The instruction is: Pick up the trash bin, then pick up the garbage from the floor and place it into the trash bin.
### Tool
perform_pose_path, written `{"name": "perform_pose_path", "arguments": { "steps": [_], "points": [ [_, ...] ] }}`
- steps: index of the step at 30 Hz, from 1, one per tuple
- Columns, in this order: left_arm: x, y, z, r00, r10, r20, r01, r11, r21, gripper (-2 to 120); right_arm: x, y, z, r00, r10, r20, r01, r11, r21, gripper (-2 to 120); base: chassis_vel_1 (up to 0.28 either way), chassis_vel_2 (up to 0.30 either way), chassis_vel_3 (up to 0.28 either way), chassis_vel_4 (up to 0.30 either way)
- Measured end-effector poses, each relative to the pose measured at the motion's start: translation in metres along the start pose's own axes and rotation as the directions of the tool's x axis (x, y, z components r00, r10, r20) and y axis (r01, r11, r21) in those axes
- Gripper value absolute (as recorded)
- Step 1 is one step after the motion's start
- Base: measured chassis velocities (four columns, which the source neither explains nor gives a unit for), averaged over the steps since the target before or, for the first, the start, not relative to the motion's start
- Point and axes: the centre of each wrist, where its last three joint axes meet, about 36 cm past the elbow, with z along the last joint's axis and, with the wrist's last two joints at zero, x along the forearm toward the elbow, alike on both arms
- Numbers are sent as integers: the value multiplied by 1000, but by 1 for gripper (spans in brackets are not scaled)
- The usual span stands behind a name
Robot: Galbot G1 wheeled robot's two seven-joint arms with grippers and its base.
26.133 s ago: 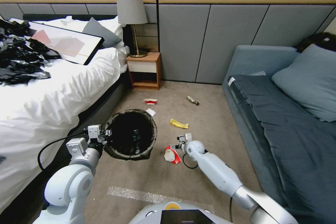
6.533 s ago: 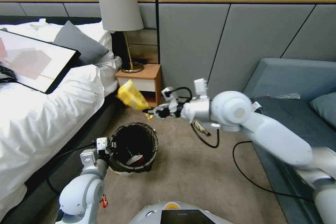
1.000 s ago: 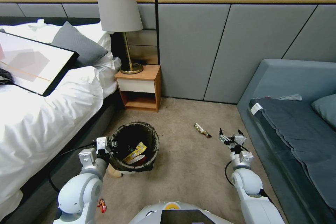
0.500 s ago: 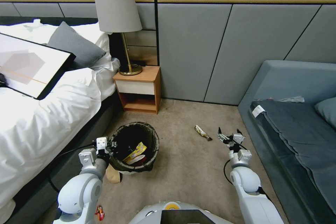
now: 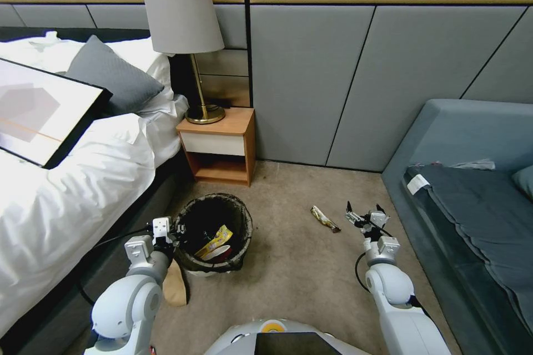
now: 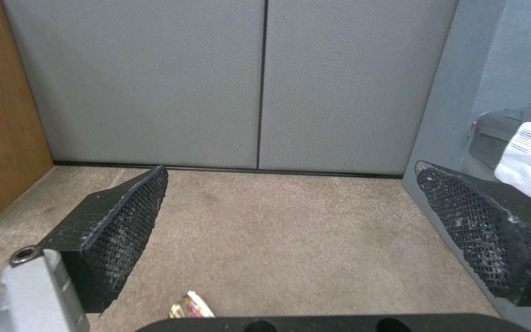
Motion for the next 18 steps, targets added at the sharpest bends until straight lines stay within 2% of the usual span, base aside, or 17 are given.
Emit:
{"name": "perform_pose_path", "arguments": {
  "steps": [11, 18],
  "points": [
    [0, 0, 0, 1000, 0, 0, 0, 1000, 0, 4, 0, 0, 0, 1000, 1, 0, -1, 1000, 0, 100, -73, 78, 61, -69],
    [0, 0, 0, 1000, -1, -1, 1, 1000, -1, 4, 0, 0, 0, 1000, 1, 1, -1, 1000, 0, 100, 0, 0, 0, 0]
  ]
}}
